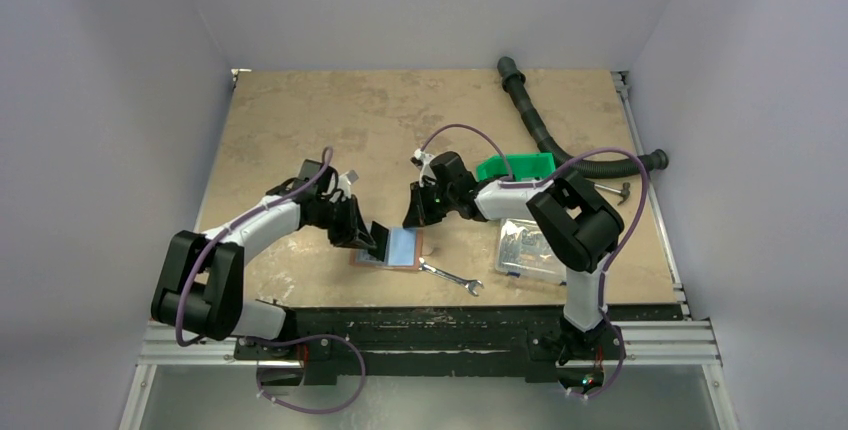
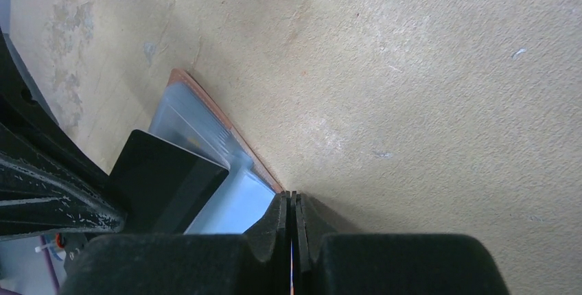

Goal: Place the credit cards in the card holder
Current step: Insert the credit card into the card holder.

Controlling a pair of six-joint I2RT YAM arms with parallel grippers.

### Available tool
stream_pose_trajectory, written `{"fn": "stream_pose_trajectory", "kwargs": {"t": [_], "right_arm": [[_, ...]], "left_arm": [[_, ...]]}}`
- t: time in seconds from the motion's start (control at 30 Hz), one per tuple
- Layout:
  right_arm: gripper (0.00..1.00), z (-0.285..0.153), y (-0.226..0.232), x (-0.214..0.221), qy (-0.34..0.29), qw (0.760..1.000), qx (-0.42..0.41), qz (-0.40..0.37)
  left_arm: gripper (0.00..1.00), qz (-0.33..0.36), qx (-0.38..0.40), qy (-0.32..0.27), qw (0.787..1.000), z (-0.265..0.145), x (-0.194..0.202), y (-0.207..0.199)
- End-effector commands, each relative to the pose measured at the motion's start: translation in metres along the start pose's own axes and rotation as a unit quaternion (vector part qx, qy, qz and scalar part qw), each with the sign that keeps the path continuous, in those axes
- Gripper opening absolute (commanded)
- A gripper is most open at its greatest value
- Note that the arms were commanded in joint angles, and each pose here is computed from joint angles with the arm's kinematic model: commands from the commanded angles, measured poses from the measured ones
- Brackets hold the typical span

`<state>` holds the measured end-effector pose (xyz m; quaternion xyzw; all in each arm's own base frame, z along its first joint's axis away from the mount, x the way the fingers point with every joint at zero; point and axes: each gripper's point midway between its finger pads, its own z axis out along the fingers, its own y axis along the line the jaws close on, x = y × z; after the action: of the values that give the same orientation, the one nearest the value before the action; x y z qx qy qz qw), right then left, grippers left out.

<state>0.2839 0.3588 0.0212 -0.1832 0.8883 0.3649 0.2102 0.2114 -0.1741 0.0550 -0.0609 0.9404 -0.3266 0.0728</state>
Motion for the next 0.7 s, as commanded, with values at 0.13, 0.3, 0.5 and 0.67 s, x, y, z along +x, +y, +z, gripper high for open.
{"fn": "stream_pose_trajectory", "kwargs": {"t": [0.13,0.3,0.5,0.67], "right_arm": [[0.00,-0.006,-0.012,0.008,0.007,1.000,0.025,-0.011],[0.00,-0.007,-0.009,0.007,0.007,1.000,0.019,-0.013],[0.00,-0.009,-0.007,0.005,0.006,1.000,0.019,-0.016],[0.00,-0.010,-0.006,0.005,0.005,1.000,0.015,-0.015]], "left_arm": [[0.00,0.009,0.011,0.023,1.000,-0.005,0.008,-0.006],[0.00,0.008,0.015,0.037,0.999,0.001,0.011,-0.005],[0.00,0.015,0.024,0.046,0.999,0.008,0.011,-0.007],[0.00,0.024,0.029,0.048,0.998,0.009,0.009,-0.011]]}}
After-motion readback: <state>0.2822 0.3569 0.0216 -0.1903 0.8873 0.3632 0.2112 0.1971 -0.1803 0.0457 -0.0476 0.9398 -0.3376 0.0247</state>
